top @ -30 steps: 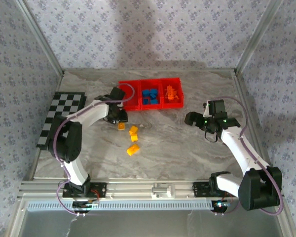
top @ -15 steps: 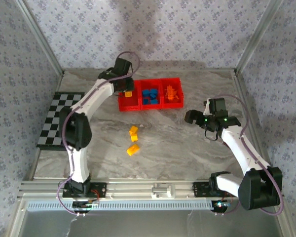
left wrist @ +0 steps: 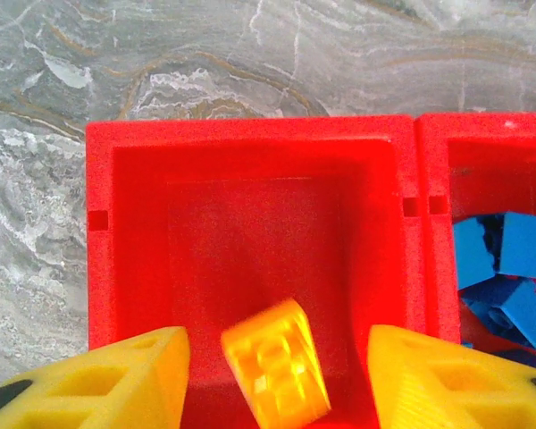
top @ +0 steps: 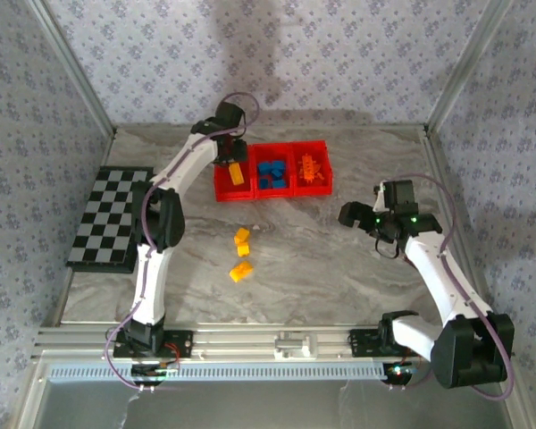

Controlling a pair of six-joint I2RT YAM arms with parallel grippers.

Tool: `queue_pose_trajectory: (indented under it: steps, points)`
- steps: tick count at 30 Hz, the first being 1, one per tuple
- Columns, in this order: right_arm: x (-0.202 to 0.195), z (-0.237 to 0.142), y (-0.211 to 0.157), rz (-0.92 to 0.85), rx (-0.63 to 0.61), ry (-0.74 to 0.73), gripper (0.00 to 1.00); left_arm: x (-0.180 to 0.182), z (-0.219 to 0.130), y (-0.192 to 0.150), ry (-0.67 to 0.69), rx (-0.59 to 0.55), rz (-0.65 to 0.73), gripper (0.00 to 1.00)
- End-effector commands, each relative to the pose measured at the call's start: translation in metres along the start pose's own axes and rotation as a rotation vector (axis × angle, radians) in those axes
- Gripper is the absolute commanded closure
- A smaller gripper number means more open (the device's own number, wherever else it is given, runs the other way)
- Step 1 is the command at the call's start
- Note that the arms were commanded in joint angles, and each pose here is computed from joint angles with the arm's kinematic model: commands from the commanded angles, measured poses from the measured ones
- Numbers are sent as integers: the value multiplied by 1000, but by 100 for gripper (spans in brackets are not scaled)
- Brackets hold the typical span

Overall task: Sort the legos into containers by color
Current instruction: Place the lego in the container, then pick up the lego from the center of the table.

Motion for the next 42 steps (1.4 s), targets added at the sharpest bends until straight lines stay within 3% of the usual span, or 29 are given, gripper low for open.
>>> queue_pose_trajectory:
  steps: [1,7,14,21,28,34,42]
  points:
    - [-1,-7,1,-12,-2,-7,3,-2,-11,8,-20,-19,28,37]
    - [-1,-7,9,-13,-31,-13,2,1,-41,3,-45,-50,50,14]
    - [1,-2,12,-5,-36,1,0,8,-93,-44,-88,-108,25,0]
    - [7,9,12,-1,-8,22,0,5,-130,-130,-95,-50,54,0]
    - [20,19,8,-18,19,45,0,-17,-132,-200,-131,57,186,2]
    - [28,21,3,-41,31,51,0,-21,-113,-219,-138,139,276,4]
    - [25,16,-2,-51,29,37,0,-44,-85,-218,-182,217,353,5]
Point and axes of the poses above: each hand's point on the last joint's axis, 136 mm out from that joint toward the fingers, its own z axis out along the fingers, its own x axis along the line the jaws close on, y = z × x, the point moved 1 cm from there along -z, back along the fingers, and after that the axes turned 8 degrees about z, right-handed, at the moved point
